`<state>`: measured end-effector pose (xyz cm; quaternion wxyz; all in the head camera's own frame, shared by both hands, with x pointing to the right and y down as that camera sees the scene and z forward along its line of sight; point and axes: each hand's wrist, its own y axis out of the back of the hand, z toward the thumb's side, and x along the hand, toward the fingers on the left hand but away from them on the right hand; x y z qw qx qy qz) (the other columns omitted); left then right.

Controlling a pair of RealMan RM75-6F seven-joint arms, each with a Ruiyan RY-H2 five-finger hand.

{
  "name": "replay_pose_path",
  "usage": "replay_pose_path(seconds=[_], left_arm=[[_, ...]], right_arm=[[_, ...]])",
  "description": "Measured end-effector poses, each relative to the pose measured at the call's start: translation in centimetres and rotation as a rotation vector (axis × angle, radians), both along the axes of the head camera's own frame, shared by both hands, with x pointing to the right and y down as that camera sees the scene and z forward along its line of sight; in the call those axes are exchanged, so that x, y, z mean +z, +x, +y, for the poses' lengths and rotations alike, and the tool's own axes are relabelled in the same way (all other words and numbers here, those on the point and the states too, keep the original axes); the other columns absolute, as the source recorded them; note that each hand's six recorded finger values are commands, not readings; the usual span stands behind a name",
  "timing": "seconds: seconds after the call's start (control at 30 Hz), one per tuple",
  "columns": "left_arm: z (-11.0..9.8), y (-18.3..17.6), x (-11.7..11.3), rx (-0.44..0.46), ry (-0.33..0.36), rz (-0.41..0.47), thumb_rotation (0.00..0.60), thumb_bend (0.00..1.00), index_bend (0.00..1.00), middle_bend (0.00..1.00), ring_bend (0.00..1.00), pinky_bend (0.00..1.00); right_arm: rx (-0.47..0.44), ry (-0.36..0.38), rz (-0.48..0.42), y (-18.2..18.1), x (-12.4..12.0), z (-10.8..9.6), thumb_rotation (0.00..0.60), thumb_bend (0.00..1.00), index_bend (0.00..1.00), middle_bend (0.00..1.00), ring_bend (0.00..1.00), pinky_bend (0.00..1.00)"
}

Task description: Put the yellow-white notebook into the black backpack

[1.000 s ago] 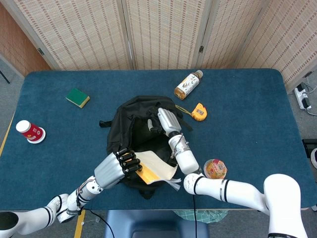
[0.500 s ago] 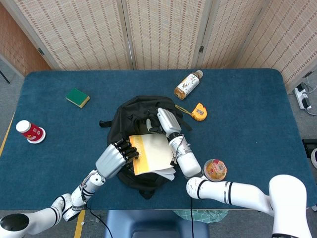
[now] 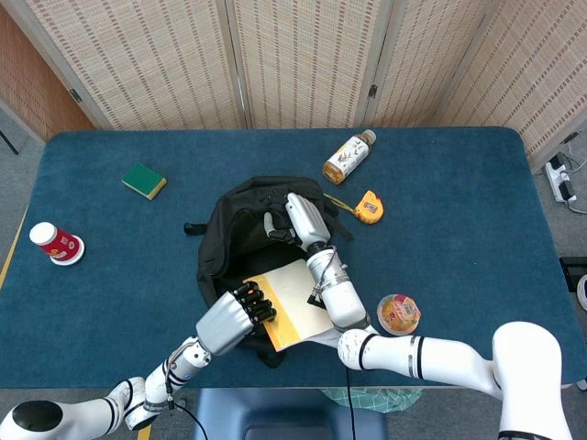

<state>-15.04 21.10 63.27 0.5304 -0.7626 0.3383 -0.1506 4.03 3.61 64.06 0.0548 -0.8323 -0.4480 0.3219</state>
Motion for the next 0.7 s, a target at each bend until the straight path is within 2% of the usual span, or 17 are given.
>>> replay_pose_path(seconds=[0.27, 0.53, 0.7], left_arm=[[-1.2, 0.1, 1.4, -0.063, 0.017, -0.087, 0.6, 0.47, 0.75, 0.71, 0.6, 0.5], [-3.5, -2.7, 2.8, -0.188, 0.046, -0.202, 0.6, 0.47, 0.76, 0.71, 0.6, 0.5], [-3.8, -3.9, 3.1, -0.232, 0.059, -0.255, 0.6, 0.48, 0.76, 0.72, 0.6, 0.5]], right_arm=[[0.001, -0.007, -0.026, 0.1, -0.6, 0.1, 0.6, 0.66, 0.76, 0.33, 0.24, 0.01], [-0.002, -0.013, -0.026, 0.5, -0.7, 0.5, 0.6, 0.66, 0.76, 0.33, 0.24, 0.01], [-0.009, -0.015, -0.034, 0.2, -0.8, 0.8, 0.6, 0.66, 0.75, 0.33, 0.24, 0.01]])
